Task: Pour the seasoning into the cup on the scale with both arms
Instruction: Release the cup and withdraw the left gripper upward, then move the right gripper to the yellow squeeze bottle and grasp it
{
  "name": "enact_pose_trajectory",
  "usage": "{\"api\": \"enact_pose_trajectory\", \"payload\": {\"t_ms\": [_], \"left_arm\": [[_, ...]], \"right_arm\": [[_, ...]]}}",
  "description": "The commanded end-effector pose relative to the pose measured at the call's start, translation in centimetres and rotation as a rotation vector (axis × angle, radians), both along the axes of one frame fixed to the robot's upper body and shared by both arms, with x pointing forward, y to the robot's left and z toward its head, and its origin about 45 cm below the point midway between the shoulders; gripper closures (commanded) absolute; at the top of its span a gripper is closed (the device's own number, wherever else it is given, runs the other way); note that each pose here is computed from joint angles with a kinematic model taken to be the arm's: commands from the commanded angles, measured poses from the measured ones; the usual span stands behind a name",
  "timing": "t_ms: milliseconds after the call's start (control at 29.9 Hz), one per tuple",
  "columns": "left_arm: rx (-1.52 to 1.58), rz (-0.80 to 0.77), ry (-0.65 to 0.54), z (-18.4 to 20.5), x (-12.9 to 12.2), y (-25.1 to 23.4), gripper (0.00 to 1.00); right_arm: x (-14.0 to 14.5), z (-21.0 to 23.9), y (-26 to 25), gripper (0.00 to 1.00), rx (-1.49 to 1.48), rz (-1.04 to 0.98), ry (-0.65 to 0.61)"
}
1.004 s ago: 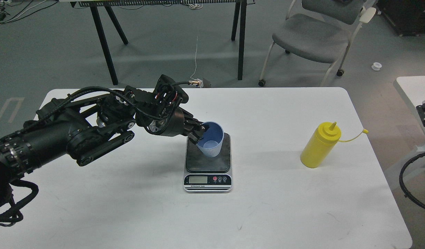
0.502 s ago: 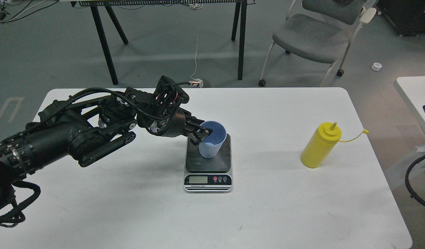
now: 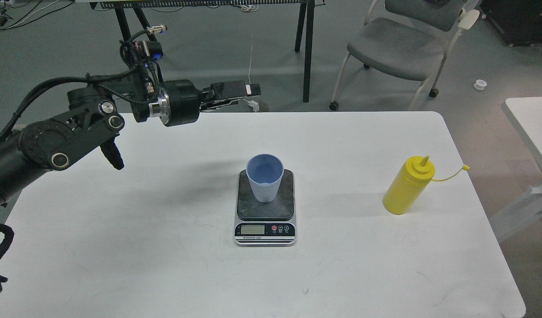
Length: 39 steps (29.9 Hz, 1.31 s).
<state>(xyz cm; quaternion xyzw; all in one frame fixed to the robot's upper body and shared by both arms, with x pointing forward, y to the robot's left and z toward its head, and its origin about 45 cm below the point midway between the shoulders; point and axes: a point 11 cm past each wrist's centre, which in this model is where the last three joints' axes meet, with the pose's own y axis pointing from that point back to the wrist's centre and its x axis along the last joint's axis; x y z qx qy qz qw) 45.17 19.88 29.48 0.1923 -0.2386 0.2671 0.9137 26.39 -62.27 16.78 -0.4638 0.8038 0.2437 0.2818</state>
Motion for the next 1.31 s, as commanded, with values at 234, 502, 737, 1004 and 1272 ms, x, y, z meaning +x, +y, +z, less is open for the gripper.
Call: {"api": "enact_pose_trajectory", "payload": {"t_ms": [234, 502, 737, 1004, 1272], "left_arm": [[-0.966, 0.357, 0.209, 5.6, 5.0, 4.3, 0.01], [-1.514, 0.535, 0.317, 6.9, 6.6, 12.3, 0.01], [-1.512, 0.586, 0.373, 3.8, 6.1, 14.5, 0.01], [-1.506, 0.587, 0.39, 3.2, 6.1, 14.0, 0.01], [-1.492, 0.628, 0.401, 1.7, 5.7, 14.5, 0.01]], "right_arm": [[-3.7, -3.0, 11.0, 0.0, 0.225, 0.304, 0.032], [-5.6, -4.5, 14.7, 0.0, 0.316, 0.364, 0.059], [-6.4, -7.8, 20.1, 0.0, 0.422, 0.447, 0.11], [-4.4, -8.0, 25.9, 0.0, 0.494, 0.543, 0.032], [-1.2, -6.4, 30.0, 0.0, 0.517, 0.628, -0.064]]}}
